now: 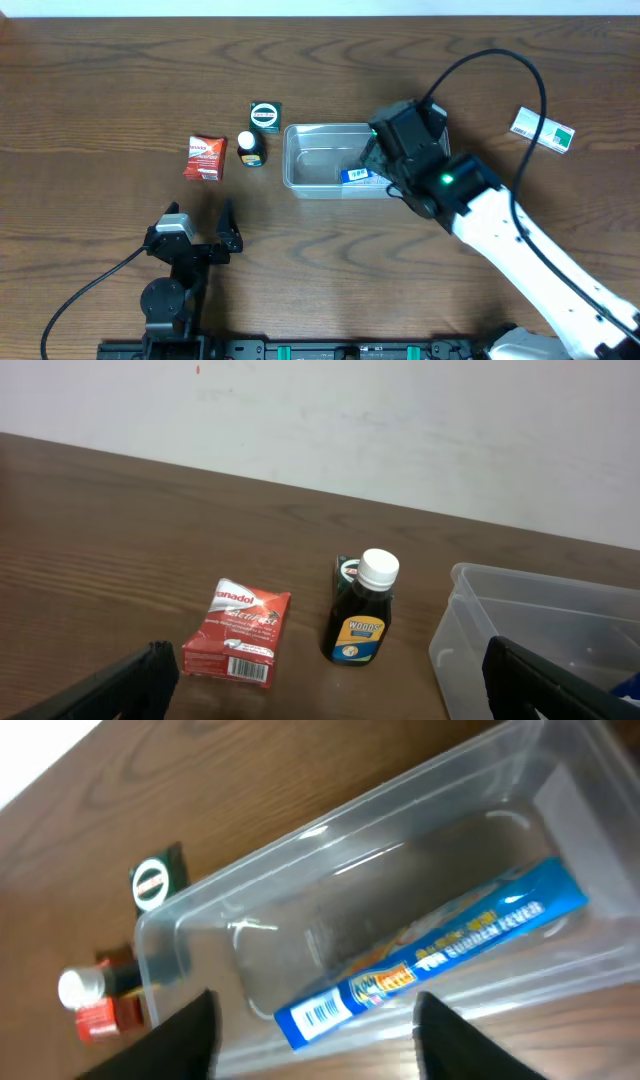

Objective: Pack container
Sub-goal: 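Lower the blue box flat into the container with right gripper, then open right gripper and withdraw from the container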

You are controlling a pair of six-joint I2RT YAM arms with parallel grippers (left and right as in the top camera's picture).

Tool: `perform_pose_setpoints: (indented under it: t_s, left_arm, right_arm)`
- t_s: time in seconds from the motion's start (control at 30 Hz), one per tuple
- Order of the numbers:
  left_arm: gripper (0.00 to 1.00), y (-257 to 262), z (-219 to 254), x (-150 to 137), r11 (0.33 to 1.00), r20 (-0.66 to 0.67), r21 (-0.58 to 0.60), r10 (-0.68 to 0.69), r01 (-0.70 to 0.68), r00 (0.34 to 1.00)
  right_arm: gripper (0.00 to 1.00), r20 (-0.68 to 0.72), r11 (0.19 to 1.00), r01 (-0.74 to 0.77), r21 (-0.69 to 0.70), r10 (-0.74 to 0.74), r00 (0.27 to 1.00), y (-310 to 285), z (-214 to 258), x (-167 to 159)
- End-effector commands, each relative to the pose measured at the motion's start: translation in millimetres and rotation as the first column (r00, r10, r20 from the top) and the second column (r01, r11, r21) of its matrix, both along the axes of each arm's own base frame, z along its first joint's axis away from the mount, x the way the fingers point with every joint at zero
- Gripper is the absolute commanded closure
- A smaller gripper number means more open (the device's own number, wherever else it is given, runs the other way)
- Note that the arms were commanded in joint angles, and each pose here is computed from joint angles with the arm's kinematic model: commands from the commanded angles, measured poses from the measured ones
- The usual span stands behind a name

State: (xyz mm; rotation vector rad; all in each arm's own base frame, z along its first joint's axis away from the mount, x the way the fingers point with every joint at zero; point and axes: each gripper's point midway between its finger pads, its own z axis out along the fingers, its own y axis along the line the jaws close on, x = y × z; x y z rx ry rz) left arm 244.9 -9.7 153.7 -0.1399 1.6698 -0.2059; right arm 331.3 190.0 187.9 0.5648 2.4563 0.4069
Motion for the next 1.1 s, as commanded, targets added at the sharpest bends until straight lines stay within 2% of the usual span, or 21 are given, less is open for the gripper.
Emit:
perform_pose_setpoints:
  t_s: [0.0,0.1,0.17,0.23,0.43,0.47,0.8,1.07]
  left_arm:
    - [0.02,-2.0,-15.0,-1.0,1.0,-0.045,0.015,-0.015,0.016,0.999]
    - [0.02,-2.0,-15.0,-1.0,1.0,-0.045,0.015,-0.015,0.016,0.999]
    - [0.02,-2.0,-15.0,-1.0,1.0,-0.045,0.014,-0.015,0.016,0.999]
    - [0.02,-2.0,-15.0,-1.0,1.0,-0.045,0.015,-0.015,0.016,0.999]
    - [0.02,-2.0,-15.0,-1.0,1.0,-0.045,0.014,-0.015,0.016,0.999]
    - [0.02,-2.0,-15.0,-1.0,1.0,-0.045,0.015,-0.015,0.016,0.999]
    - [0.02,-2.0,-15.0,-1.0,1.0,-0.045,0.014,-0.015,0.016,0.999]
    - [0.02,-2.0,-15.0,-1.0,1.0,-0.045,0.014,-0.015,0.016,0.999]
  right_arm:
    - [0.15,0.025,0.966,-0.214,-0.145,0.219,0.975,2.8,3.4,-1.0]
    - [0.14,-0.01,0.903,-0.371,-0.218,0.378,0.926,7.1,-1.8,-9.1]
    - [0.2,-0.05,0.857,-0.44,-0.268,0.444,0.895,3.9,-6.9,-15.6]
    - [0.34,-0.09,0.827,-0.478,-0.295,0.474,0.876,-0.3,-12.2,-21.5]
    - [0.92,-0.167,0.776,-0.533,-0.337,0.508,0.845,-6.6,-28.0,-25.2]
    - [0.98,-0.178,0.773,-0.537,-0.338,0.508,0.843,-6.5,-31.6,-25.3]
    - [0.99,-0.298,0.722,-0.595,-0.352,0.516,0.803,-0.2,-83.8,-14.4]
    - [0.99,-0.301,0.717,-0.596,-0.363,0.515,0.803,5.3,-102.8,-0.9]
